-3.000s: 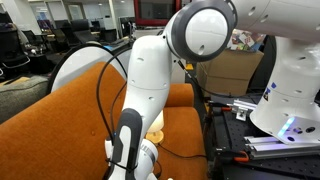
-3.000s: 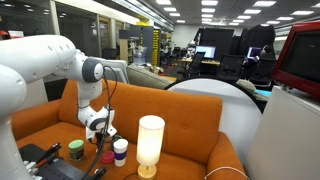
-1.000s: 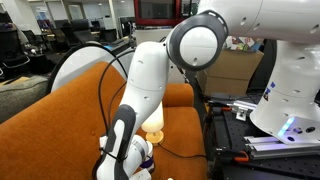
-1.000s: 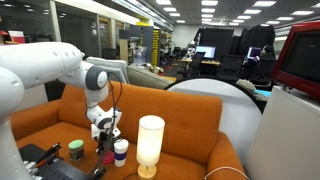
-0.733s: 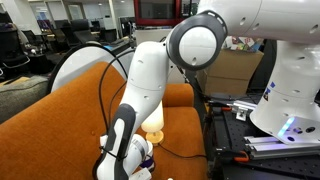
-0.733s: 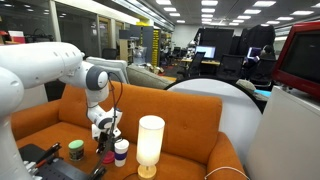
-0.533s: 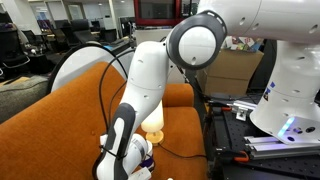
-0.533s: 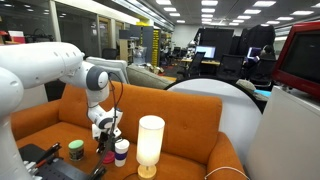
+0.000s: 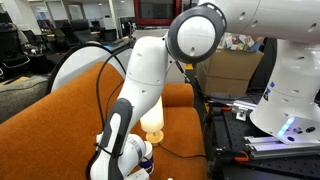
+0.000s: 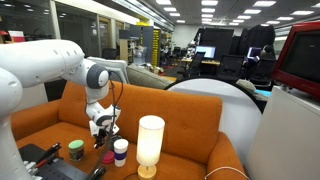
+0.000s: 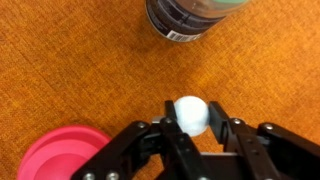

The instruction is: Pick the white ball and put it in the green cup

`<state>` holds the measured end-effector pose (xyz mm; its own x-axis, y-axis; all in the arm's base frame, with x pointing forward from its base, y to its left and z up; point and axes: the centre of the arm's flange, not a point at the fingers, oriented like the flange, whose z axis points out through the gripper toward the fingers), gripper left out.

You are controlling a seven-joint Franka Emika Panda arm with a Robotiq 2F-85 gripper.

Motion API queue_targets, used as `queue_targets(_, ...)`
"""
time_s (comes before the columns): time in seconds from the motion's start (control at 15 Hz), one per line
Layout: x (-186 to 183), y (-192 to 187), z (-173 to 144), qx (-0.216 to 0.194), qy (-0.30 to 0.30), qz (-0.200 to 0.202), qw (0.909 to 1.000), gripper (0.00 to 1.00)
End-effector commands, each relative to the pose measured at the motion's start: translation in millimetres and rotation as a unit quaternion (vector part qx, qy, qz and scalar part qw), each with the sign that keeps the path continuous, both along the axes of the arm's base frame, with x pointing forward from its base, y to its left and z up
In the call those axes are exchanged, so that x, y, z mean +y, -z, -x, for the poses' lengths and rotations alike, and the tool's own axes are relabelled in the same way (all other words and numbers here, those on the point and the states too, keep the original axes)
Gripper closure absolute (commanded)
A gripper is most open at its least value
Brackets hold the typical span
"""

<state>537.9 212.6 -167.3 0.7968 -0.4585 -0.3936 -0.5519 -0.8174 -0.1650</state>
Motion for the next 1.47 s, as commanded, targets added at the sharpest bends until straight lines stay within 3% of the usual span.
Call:
queue_targets(0.0,-0.9,-28.5,13.1,-0.021,-0.010,-0.015,0.9996,0.88)
queue_targets(0.27,3.8,-48.9,16.7,-0.061,-0.019,-0.007,0.9979,0.88)
queue_targets(0.47,0.3,-64.3,16.3,-0.120,-0.017,0.010,0.9926,0.88)
queue_targets(0.93,-13.6,-101.8,10.5,-0.239,0.014,0.049,0.9696,0.88)
queue_targets(1.4,-48.1,-114.1,9.1,-0.290,0.053,0.080,0.9521,0.88)
